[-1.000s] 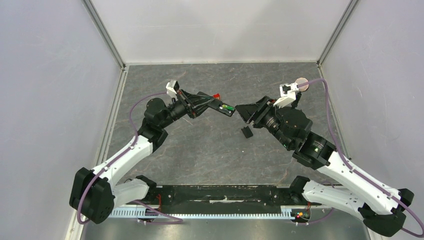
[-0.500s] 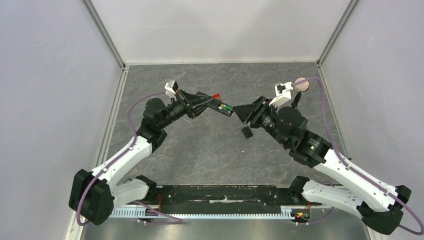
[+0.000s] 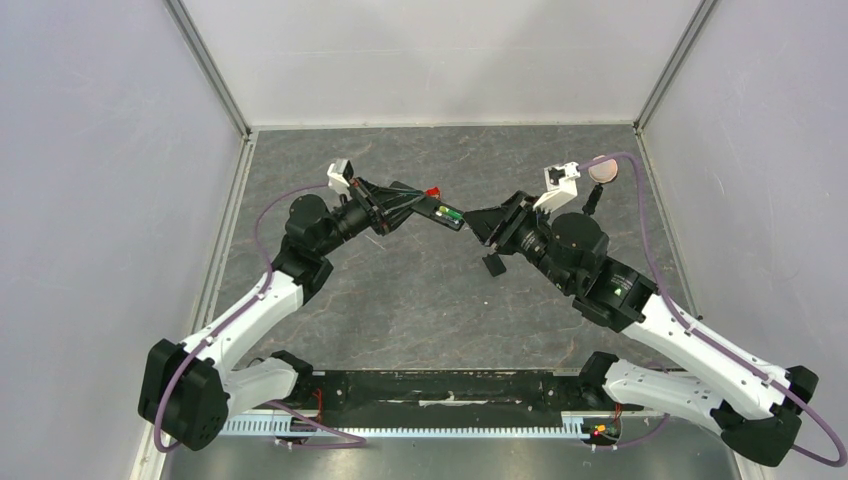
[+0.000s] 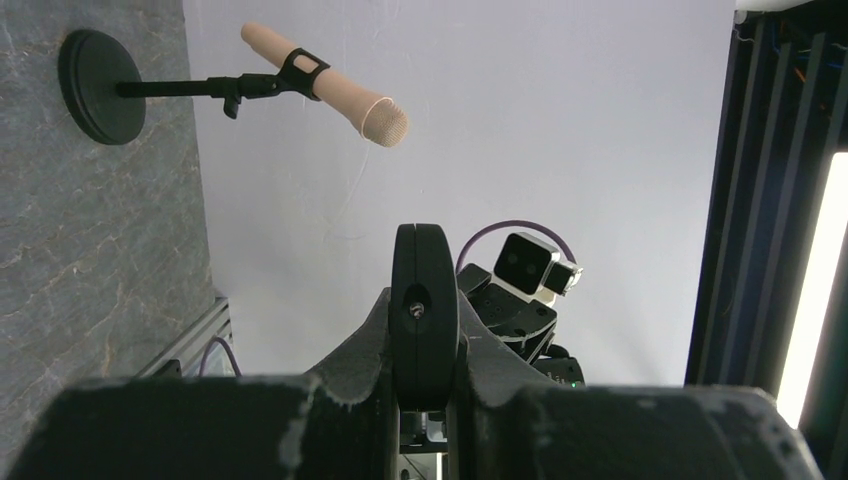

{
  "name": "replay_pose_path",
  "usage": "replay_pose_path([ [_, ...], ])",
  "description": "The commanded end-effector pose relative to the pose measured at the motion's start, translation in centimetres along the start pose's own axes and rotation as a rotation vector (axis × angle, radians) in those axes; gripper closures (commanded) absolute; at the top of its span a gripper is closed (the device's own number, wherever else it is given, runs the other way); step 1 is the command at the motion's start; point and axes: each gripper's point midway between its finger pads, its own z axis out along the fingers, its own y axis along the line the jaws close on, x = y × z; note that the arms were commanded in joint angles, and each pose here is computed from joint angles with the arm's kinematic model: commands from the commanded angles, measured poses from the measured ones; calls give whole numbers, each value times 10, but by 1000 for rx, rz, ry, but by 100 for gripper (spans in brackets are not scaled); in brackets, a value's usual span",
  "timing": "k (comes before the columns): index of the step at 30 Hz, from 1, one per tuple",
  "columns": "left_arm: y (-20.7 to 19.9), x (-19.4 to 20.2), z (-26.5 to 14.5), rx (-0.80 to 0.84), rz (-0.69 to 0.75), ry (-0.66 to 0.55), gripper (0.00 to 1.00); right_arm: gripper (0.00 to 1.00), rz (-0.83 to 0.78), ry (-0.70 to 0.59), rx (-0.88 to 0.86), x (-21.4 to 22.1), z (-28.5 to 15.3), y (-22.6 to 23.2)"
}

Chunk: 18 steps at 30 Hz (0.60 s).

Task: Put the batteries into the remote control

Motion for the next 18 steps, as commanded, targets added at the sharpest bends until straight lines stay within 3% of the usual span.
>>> replay_pose_path([
  [1, -50, 22, -6, 130, 114, 94, 98, 62, -6, 23, 16, 5, 5, -2],
  [15, -61, 30, -4, 153, 264, 136, 98, 67, -35, 81, 61, 18, 5, -14],
  [18, -61, 28, -3, 149, 330, 122, 98, 62, -49, 91, 84, 17, 3, -17],
])
